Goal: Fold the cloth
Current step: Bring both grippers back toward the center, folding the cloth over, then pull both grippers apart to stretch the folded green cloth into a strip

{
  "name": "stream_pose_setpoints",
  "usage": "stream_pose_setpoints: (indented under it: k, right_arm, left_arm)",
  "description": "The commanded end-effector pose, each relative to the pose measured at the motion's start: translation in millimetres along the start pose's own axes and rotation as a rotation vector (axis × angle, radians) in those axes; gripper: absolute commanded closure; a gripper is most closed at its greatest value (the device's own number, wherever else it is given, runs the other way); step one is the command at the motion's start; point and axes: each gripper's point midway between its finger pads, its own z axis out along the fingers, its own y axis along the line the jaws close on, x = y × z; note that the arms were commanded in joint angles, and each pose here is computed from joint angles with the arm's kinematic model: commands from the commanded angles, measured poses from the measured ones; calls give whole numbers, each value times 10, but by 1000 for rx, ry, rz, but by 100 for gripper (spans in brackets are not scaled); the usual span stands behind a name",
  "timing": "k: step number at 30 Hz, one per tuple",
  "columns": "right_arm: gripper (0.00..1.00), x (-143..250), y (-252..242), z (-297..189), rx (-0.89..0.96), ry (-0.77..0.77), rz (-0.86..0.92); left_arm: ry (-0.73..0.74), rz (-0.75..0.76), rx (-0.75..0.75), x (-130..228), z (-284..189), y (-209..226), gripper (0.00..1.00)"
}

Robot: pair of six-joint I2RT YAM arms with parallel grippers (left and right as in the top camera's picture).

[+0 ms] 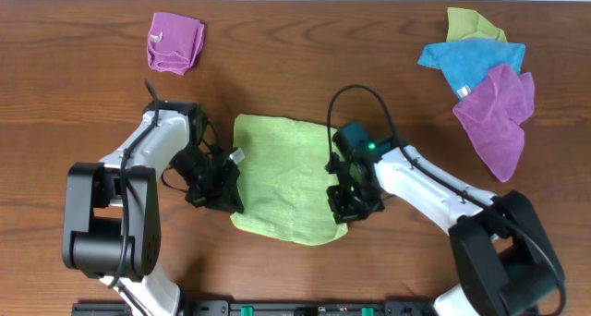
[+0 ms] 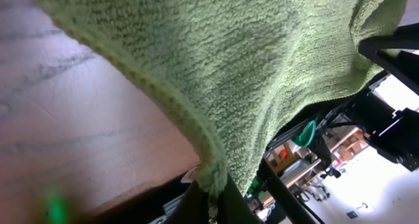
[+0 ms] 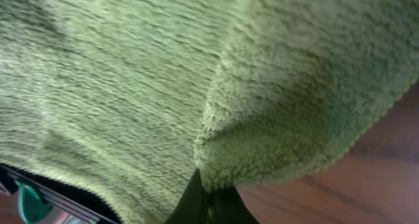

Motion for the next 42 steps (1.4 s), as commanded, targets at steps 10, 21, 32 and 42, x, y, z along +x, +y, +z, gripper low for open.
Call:
stream_pose_setpoints:
  k: [10, 21, 32, 42]
  right_arm:
    - [99, -139, -143, -538, 109, -336, 116]
    - [99, -568, -230, -737, 138, -536, 158]
    - [99, -1136, -508, -984, 195, -748, 174]
    - [99, -1448, -554, -981, 213, -836, 165]
  left_arm:
    - [-160, 51, 0, -56, -236, -172, 94]
    - [-316, 0, 10, -388, -366, -221, 94]
    - [-555, -7, -35, -939, -620, -179, 94]
    - [-743, 21, -59, -1316, -898, -202, 94]
